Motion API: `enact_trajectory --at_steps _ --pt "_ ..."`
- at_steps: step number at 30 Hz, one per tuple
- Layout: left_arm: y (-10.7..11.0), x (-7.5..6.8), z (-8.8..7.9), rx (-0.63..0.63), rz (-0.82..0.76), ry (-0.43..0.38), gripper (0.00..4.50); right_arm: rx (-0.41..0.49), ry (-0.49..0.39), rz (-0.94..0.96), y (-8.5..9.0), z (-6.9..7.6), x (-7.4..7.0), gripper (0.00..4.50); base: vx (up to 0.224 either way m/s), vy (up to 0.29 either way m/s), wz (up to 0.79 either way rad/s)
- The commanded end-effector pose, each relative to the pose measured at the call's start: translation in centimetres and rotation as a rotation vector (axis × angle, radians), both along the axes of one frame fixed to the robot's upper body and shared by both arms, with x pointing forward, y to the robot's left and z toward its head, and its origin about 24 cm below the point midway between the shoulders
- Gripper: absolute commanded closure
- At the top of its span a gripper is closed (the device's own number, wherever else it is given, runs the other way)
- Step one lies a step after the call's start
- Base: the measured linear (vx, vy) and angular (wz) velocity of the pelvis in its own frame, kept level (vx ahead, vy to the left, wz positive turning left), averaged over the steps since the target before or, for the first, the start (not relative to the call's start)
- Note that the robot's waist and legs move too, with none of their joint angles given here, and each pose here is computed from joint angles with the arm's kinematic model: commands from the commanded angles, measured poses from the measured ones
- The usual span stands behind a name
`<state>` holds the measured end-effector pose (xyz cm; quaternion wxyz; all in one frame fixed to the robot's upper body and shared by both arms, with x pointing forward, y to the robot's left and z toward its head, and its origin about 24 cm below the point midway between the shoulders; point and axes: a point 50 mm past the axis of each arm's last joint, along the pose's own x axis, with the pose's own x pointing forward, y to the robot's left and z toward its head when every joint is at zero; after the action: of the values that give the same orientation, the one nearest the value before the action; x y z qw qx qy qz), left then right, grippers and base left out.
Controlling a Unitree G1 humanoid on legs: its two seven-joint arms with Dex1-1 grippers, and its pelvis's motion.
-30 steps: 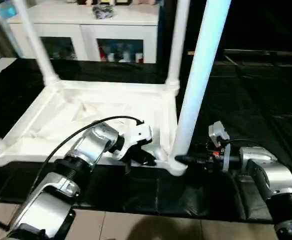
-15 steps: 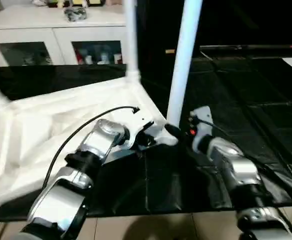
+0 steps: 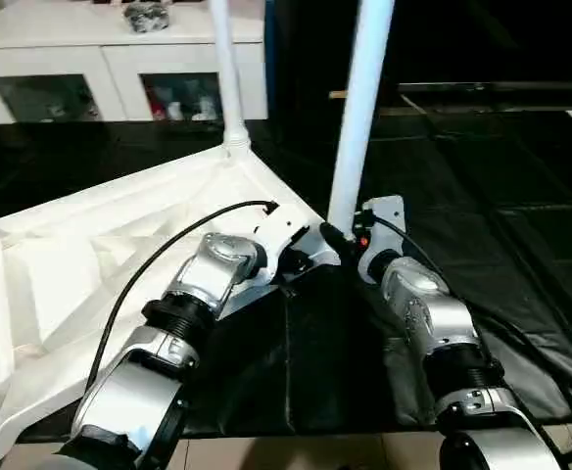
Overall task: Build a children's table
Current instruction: Rotate leg to tighten
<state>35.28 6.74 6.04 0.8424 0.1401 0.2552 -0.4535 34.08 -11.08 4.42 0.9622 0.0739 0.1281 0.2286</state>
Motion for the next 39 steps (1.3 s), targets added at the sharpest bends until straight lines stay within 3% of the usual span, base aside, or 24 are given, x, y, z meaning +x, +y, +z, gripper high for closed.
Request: enact_trajectory --at_steps 1,2,3,7,12,13,14,17,28,35,39 --pt "-1.6 0.1 1.3 -0.043 -0.065 -0.041 4.5 0.002 0.063 0.108 1.4 -1.6 -1.2 1.32 0.0 0.0 0.0" --pt "-1.3 0.1 1.3 -0.038 -0.072 -0.041 4.5 -0.016 0.042 0.144 0.5 -1.8 -1.6 1.16 0.0 0.0 0.0" --pt "-0.8 0.1 1.3 -0.026 -0.091 -0.04 4.5 -0.016 0.021 0.205 -1.7 -1.7 -2.3 1.01 0.0 0.0 0.0" --pt "-0.3 0.0 1.2 -0.01 -0.124 -0.036 4.5 -0.017 -0.005 0.268 -4.5 -1.0 -3.0 0.74 0.0 0.0 0.0" --pt "0.1 -0.3 1.1 -0.001 -0.172 -0.025 4.5 -0.039 -0.025 0.356 -6.7 -0.1 -3.6 0.42 0.0 0.0 0.0" --pt "0.3 -0.5 0.9 0.009 -0.217 -0.013 4.5 -0.044 -0.036 0.404 -7.9 0.7 -3.8 0.31 0.0 0.0 0.0" --pt "0.4 -0.5 0.9 0.01 -0.22 -0.013 4.5 -0.044 -0.036 0.408 -8.0 0.7 -3.8 0.08 0.0 0.0 0.0" --pt "1.0 -1.1 0.7 0.037 -0.318 0.005 4.5 -0.051 -0.03 0.538 -9.1 1.7 -4.4 0.01 0.0 0.0 0.0" --pt "2.1 -3.0 0.3 0.098 -0.597 0.04 4.5 -0.076 -0.026 0.783 -8.1 3.0 -4.4 0.01 0.0 0.0 0.0" --pt "2.2 -3.8 0.4 0.106 -0.696 0.054 4.5 -0.069 -0.007 0.883 -7.0 2.9 -4.1 0.01 0.0 0.0 0.0" --pt "2.2 -4.0 0.4 0.102 -0.721 0.055 4.5 -0.058 0.009 0.913 -6.7 2.9 -4.1 0.34 0.0 0.0 0.0"
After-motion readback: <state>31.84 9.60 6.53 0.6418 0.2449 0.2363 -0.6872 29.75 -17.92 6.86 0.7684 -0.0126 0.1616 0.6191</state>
